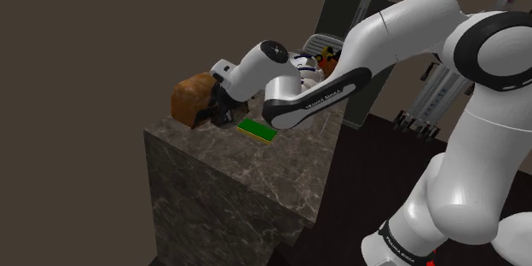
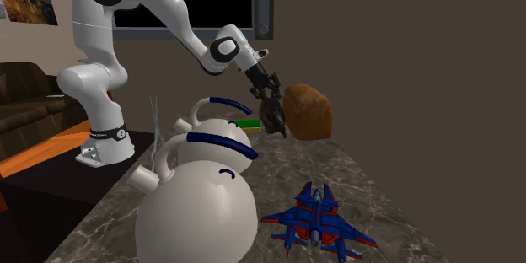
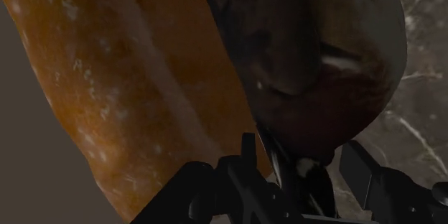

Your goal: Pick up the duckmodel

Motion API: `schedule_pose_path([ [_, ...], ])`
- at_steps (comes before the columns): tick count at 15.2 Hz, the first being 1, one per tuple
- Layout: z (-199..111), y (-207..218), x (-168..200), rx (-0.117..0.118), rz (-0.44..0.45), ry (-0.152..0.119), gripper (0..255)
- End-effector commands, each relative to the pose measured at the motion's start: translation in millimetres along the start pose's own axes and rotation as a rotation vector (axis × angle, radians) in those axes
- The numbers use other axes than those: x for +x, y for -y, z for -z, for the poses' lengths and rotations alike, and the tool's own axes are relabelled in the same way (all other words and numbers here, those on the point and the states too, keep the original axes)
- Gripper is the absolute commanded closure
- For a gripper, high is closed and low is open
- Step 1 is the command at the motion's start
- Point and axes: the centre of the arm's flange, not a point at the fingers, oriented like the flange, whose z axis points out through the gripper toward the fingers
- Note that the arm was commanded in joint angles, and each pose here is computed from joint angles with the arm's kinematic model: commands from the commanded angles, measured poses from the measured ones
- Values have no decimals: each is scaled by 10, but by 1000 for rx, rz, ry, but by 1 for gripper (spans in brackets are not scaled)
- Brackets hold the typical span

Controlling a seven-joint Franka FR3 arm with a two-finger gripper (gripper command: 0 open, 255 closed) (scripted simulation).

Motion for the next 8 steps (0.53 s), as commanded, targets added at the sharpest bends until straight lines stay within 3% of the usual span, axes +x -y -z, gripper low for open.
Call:
schedule_pose_path([
  [1,85,-51,10,0,0,0,255],
  [8,389,-251,74,0,0,0,255],
])
